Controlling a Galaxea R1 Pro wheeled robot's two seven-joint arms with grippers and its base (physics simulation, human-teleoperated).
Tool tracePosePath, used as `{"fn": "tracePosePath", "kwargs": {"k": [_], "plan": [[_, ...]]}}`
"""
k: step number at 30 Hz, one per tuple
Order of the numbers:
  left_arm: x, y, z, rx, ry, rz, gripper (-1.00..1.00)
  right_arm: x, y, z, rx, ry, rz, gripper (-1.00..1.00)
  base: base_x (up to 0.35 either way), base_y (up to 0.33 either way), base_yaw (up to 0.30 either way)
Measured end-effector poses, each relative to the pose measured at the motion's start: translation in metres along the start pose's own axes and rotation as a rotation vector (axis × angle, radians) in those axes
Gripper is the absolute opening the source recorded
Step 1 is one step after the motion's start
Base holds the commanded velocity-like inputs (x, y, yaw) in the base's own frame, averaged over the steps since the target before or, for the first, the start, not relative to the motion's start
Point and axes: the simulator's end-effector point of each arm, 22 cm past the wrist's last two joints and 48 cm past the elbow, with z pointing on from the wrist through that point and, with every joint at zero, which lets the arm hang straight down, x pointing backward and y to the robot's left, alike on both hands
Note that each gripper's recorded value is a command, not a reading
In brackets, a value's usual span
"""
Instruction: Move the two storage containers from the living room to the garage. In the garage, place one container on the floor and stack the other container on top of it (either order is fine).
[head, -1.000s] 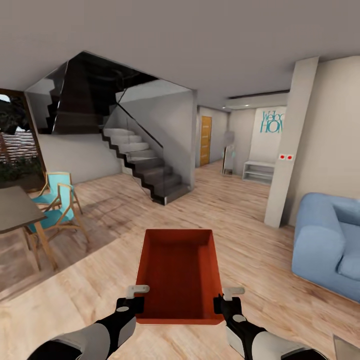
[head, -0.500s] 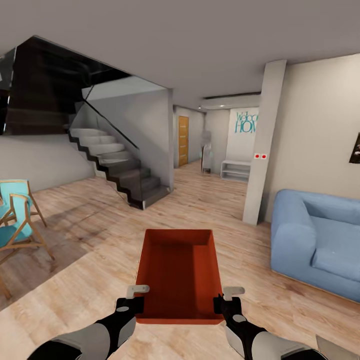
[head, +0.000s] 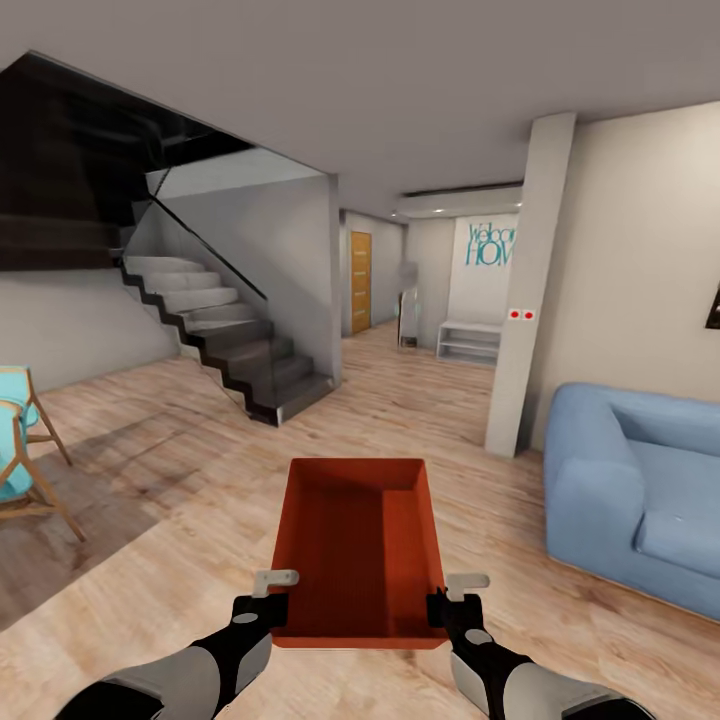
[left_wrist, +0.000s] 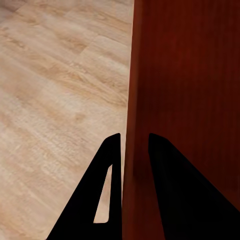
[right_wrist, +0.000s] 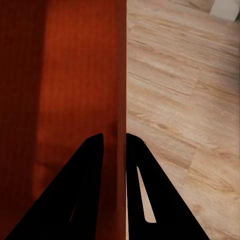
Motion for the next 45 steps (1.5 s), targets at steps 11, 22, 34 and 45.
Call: {"fn": "tracePosePath", "kwargs": {"k": [11, 22, 34, 45], "plan": [[0.0, 0.0001, 0.0, 0.0, 0.0, 0.0, -1.0, -0.0001, 0.0001, 0.0, 0.0, 0.0, -0.001, -1.0, 0.32, 0.0, 0.0], [-0.0001, 0.0008, 0.0002, 0.0, 0.0, 0.001, -1.0, -0.0002, 0.0007, -0.0001, 0.002, 0.0, -0.003, -1.0, 0.32, 0.0, -0.173], [-0.0001, 0.0007, 0.0002, 0.0, 0.0, 0.0, -1.0, -0.0004, 0.0006, 0.0, 0.001, 0.0, -0.004, -1.0, 0.32, 0.0, -0.17], [0.0, 0.0004, 0.0001, 0.0, 0.0, 0.0, -1.0, -0.0003, 0.0003, 0.0, 0.001, 0.0, -0.003, -1.0, 0.321, 0.0, -0.003]]}}
